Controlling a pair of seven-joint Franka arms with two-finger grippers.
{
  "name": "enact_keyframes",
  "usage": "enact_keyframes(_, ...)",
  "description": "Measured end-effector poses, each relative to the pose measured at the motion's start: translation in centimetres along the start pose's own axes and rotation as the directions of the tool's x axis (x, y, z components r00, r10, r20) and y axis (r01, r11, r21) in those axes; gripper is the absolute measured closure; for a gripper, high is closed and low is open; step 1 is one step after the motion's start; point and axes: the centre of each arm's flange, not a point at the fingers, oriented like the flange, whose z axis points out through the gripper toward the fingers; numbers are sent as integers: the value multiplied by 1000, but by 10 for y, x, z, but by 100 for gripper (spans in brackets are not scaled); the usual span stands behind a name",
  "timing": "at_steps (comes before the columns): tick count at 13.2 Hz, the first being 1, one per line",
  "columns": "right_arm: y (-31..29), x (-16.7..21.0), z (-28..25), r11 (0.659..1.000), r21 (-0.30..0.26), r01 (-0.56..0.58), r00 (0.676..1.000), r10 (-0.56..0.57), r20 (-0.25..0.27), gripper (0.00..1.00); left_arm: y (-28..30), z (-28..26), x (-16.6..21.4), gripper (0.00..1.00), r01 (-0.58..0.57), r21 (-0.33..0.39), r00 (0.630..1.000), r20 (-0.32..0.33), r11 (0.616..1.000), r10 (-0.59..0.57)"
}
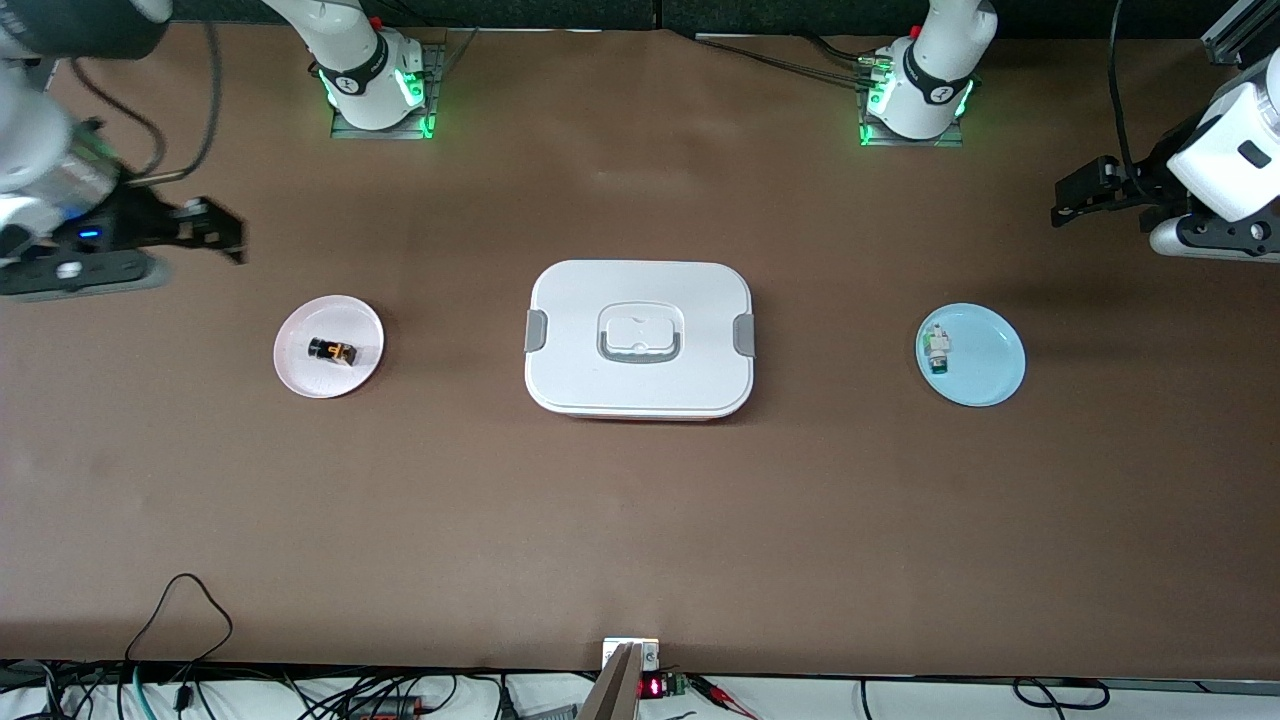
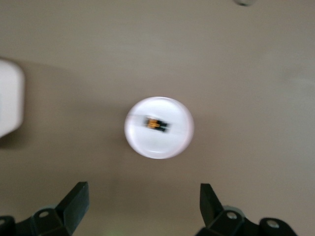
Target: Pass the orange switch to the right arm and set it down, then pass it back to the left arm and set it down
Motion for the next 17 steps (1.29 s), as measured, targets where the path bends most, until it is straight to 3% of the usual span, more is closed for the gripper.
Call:
enact_keyframes(3, 41, -4, 5, 997, -23, -70, 997, 71, 10, 0, 0, 0, 0, 0, 0, 0, 1000, 1, 1000, 0)
enact_keyframes(7, 75, 3, 13, 990, 22, -141, 990, 142, -25, 0, 0, 0, 0, 0, -1, 0, 1000, 1, 1000, 1)
enact_keyframes(10, 86, 10, 23, 986, 41, -164, 986, 165, -32, 0, 1, 0, 0, 0, -1, 0, 1000, 1, 1000, 1)
enact_keyframes(12, 93, 9, 33, 979, 84, -185, 982, 187, -13, 0, 1, 0, 0, 0, -1, 0, 1000, 1, 1000, 1)
enact_keyframes(17, 78, 8, 31, 982, 93, -161, 987, 162, 1, 0, 1, 0, 0, 0, -2, 0, 1000, 1, 1000, 2)
